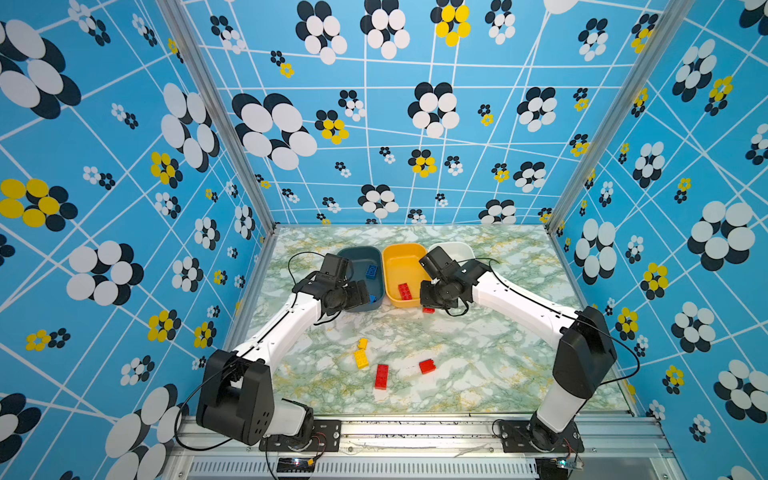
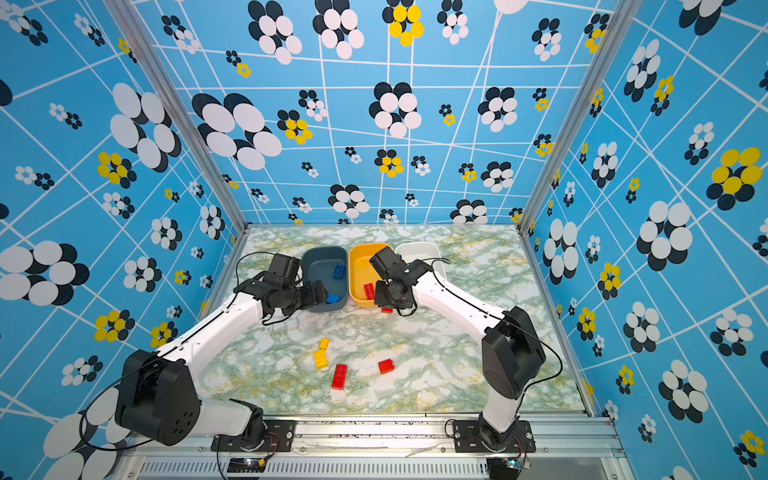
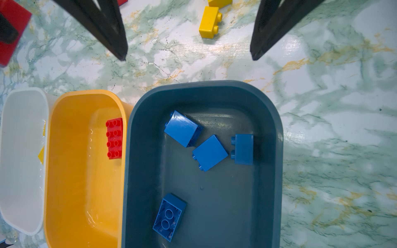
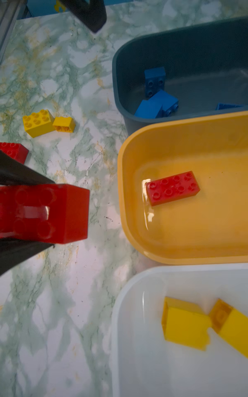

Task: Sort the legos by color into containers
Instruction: 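Carry the red brick over the yellow bin and open right gripper, then lower right gripper to a small red brick and grasp it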

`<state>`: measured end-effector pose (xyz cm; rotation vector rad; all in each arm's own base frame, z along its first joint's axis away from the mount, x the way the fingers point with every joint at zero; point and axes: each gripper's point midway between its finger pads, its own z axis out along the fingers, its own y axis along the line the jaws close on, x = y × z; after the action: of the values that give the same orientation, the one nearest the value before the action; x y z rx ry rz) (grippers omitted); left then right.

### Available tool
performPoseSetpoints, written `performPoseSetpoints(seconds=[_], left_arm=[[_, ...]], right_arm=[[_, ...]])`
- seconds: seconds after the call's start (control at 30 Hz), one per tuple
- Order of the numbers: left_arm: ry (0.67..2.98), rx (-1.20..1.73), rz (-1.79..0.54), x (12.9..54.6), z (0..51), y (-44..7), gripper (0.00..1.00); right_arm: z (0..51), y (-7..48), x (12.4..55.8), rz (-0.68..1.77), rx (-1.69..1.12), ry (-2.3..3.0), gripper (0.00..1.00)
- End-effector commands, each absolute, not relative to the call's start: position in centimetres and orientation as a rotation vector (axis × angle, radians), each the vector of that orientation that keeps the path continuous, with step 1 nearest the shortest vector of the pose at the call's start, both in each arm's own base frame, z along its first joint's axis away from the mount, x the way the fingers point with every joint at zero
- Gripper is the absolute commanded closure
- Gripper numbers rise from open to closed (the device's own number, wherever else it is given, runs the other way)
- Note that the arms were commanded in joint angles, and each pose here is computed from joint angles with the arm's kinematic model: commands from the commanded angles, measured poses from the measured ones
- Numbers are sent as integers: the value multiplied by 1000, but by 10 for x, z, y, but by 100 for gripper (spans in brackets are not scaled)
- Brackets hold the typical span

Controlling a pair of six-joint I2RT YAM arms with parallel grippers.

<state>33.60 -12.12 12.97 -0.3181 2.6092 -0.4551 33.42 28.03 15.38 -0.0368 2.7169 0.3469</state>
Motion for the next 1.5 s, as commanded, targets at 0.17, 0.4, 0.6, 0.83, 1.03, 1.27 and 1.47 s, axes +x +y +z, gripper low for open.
performPoseSetpoints(seconds=[0.17,0.4,0.6,0.83,1.03,1.27,1.47], left_arm=[[2619,-342,-473,321,128,-116,9],[2629,-351,-474,311,126,-114,9],[2640,-355,-469,304,124,-112,8],[2640,-355,-472,301,124,-112,8],[2641,-350,-475,302,124,-112,8],[2639,-346,-481,303,124,-113,8],[2638,-348,-480,303,123,-113,8]], right_arm=[[145,298,371,228,-211,2720,72],[124,308,401,219,-218,2737,72],[100,307,416,181,-217,2772,72],[85,308,421,159,-232,2805,64],[94,307,420,165,-228,2790,51],[108,304,416,182,-217,2773,47],[124,301,404,225,-204,2763,47]])
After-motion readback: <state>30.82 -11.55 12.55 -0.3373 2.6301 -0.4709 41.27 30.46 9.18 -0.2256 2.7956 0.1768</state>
